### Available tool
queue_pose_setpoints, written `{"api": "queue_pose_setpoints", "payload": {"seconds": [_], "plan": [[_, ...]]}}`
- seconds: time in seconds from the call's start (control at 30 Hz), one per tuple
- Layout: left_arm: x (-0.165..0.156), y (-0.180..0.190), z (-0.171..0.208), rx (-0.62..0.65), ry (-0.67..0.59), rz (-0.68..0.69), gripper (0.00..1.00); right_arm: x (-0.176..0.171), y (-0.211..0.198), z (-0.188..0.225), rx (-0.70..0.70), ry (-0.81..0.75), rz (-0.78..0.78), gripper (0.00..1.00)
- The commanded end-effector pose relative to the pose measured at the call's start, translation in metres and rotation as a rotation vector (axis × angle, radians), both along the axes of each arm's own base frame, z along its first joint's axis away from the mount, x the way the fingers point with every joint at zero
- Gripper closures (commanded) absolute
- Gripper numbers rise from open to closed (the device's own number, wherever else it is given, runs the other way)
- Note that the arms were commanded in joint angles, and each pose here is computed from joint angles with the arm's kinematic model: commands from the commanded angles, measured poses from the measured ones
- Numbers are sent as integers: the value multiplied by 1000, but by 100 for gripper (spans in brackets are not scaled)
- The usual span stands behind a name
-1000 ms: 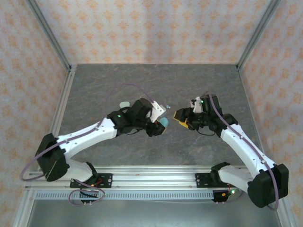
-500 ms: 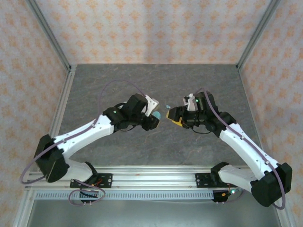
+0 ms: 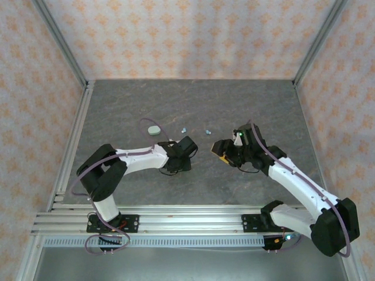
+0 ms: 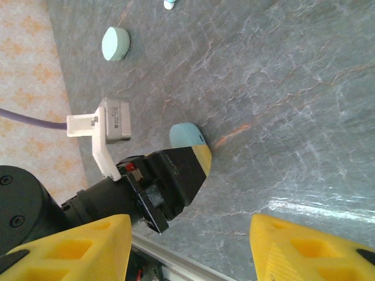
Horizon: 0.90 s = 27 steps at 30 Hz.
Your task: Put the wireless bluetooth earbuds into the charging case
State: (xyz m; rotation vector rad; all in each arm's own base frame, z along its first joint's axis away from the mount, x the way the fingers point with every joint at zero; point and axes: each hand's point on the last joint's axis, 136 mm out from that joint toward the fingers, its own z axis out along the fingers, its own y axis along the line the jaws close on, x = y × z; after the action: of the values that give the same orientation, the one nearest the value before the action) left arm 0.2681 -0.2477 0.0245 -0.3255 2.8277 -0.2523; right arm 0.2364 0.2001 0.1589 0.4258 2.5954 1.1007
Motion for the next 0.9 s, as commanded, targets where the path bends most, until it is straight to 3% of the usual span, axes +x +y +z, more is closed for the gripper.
{"api": "queue_pose_setpoints", "payload": {"seconds": [0.0,0.17,0.4,0.63,0.87], "plan": [[12,6,0,27,-23,125,51,1,-10,-9,-83,-41,9,44],[12,12,18,66,-33,92,32,0,-11,-19,-218,-124,74,45],[20,59,70,126,-73,60,23,5,18,-32,-413,-228,219,45],[14,147,83,96,-53,137,20,2,89,-57,-520,-256,465,44],[-1,192,82,48,-65,206,20,5,136,-91,-587,-173,610,42]]}}
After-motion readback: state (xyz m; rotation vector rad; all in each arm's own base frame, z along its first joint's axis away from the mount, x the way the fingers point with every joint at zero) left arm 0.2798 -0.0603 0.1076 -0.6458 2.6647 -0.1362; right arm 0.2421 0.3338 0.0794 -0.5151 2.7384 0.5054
